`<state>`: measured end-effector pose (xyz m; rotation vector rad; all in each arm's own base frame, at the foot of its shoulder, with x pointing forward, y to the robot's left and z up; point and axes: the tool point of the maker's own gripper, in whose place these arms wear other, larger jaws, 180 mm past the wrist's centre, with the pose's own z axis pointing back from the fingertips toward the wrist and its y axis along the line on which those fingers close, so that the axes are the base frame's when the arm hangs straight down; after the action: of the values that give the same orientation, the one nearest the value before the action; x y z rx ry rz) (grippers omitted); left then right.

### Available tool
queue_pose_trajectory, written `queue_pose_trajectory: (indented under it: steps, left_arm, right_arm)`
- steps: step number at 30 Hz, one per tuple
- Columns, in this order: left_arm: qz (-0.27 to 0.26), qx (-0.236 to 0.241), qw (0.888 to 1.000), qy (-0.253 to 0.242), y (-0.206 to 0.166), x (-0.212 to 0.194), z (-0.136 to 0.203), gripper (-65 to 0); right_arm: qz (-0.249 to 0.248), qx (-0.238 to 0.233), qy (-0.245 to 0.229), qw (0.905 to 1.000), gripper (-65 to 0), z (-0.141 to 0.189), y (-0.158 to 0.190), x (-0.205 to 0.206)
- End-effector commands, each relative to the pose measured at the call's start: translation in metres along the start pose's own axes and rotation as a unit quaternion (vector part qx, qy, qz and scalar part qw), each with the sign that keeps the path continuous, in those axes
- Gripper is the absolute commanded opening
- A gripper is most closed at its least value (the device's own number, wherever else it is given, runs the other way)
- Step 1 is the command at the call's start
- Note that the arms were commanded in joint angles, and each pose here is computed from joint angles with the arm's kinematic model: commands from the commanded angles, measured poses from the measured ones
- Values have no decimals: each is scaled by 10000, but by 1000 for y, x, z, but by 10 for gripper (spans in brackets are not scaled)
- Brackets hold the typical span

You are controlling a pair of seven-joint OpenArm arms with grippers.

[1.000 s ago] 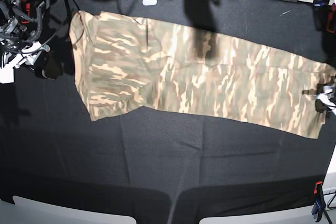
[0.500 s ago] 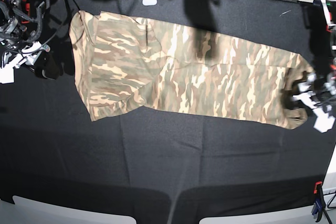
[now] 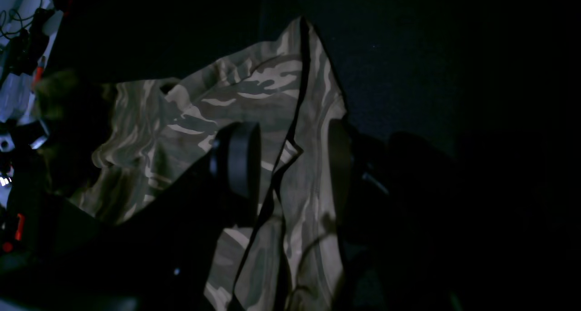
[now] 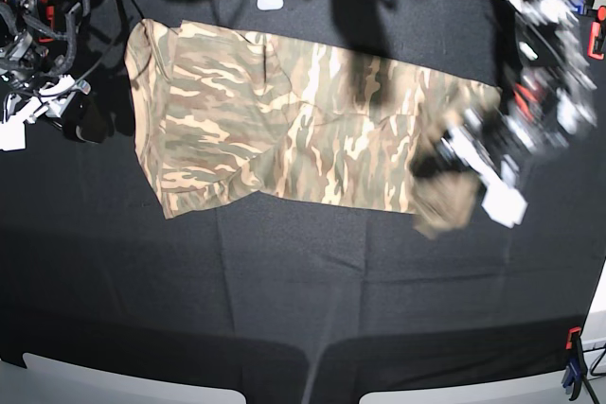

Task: Layout the t-shirt on the table in an organized manner, then fold the t-shirt properly
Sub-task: 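Fold the hem end with the left gripper toward the collar end, then press the folded hem end down with the left gripper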

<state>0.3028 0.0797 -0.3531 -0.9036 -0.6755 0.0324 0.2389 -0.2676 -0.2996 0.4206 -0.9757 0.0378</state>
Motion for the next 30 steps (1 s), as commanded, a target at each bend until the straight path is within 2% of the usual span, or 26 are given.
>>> queue_pose_trajectory:
  steps: [1,9,23,27,28,30]
  left_arm:
    - [-94,-205,9994,-255,-12,13,0,-650]
    - [144,-631,9973,-334,-37,-5,-20,-650]
    - [86,-796,9962,-333,-47,-8,-25,-650]
    - [42,-1050,9944,-104,-63,-17,-33,-398]
    - [49,-1244,9922,14,-73,-22,-36,-371]
    - [-44,-1749,9840,328,-99,-36,-41,-366]
  right_arm:
    - [116,53,-243,9996,-411,3,2,16]
    - [116,53,-243,9996,-411,3,2,16]
    - [117,52,-244,9996,-411,3,2,16]
    - [117,53,-250,9996,-411,3,2,16]
    - [121,54,-270,9995,-411,3,2,17]
    - [123,54,-294,9995,-411,3,2,19]
